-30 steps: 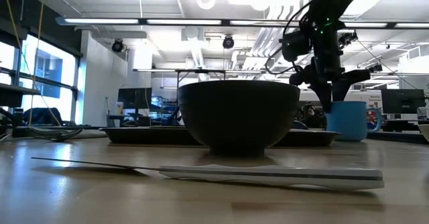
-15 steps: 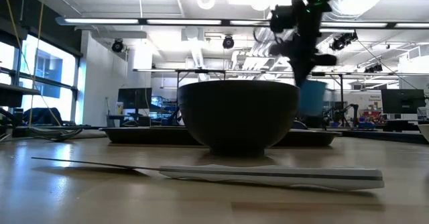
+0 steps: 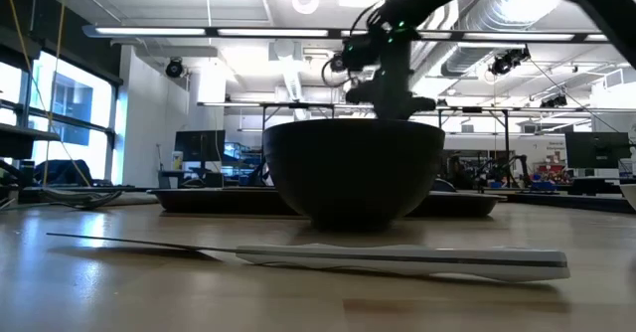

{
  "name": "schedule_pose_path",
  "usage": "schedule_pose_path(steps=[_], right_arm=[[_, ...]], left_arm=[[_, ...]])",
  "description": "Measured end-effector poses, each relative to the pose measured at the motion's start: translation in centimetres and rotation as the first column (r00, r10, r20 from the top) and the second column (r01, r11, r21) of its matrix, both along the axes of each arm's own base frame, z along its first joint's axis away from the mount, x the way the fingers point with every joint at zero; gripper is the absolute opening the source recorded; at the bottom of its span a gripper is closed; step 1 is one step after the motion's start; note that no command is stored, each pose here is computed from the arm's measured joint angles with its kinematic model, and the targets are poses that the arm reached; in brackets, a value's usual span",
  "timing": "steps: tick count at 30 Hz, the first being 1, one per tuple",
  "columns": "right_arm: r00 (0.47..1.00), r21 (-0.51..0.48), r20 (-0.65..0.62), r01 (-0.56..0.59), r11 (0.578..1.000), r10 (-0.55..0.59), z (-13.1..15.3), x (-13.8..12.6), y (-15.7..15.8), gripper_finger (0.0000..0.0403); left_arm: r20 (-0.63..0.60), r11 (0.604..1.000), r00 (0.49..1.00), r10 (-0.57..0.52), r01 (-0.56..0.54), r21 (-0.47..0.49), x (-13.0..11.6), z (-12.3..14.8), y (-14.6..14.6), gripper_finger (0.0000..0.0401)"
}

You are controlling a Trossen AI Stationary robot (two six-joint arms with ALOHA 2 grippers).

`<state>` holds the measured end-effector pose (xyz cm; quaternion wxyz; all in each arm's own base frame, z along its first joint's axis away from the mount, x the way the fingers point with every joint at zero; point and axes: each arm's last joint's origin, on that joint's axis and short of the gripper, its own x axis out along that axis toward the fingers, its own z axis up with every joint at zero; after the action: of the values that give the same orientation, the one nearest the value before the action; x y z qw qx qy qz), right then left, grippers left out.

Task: Set up tray
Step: Put the blue cup on the brown tray

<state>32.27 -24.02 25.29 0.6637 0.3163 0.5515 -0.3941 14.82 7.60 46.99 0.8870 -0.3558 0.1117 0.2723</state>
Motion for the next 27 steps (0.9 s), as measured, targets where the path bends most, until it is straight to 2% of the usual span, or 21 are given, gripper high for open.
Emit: schedule_pose_path(steps=[6, 10, 17, 27], right_arm=[[1.0, 0.008, -0.015, -0.015, 1.0, 0.015, -1.5, 0.9, -1.1, 0.0001], [1.0, 0.062, 0.008, 0.004, 0.998, -0.005, -2.9, 1.1, -1.9, 0.0001], [0.999, 0.051, 0.01, 0.035, 0.998, -0.035, -3.2, 0.8, -2.6, 0.0001], [0.996, 0.083, 0.027, 0.086, 0.993, -0.088, -3.3, 0.7, -2.6, 0.0011]], left_arm=[[0.01, 1.0, 1.0, -0.017, 0.017, -0.02, 0.0, 0.0, -0.1, 0.0058], [0.027, 0.998, 0.999, -0.025, 0.026, -0.057, 0.1, 0.0, -0.1, 0.0058], [0.04, 0.994, 0.997, -0.071, 0.074, -0.084, 0.1, 0.0, -0.3, 0.0058], [0.04, 0.993, 0.996, -0.075, 0.078, -0.086, 0.1, 0.0, -0.3, 0.0058]])
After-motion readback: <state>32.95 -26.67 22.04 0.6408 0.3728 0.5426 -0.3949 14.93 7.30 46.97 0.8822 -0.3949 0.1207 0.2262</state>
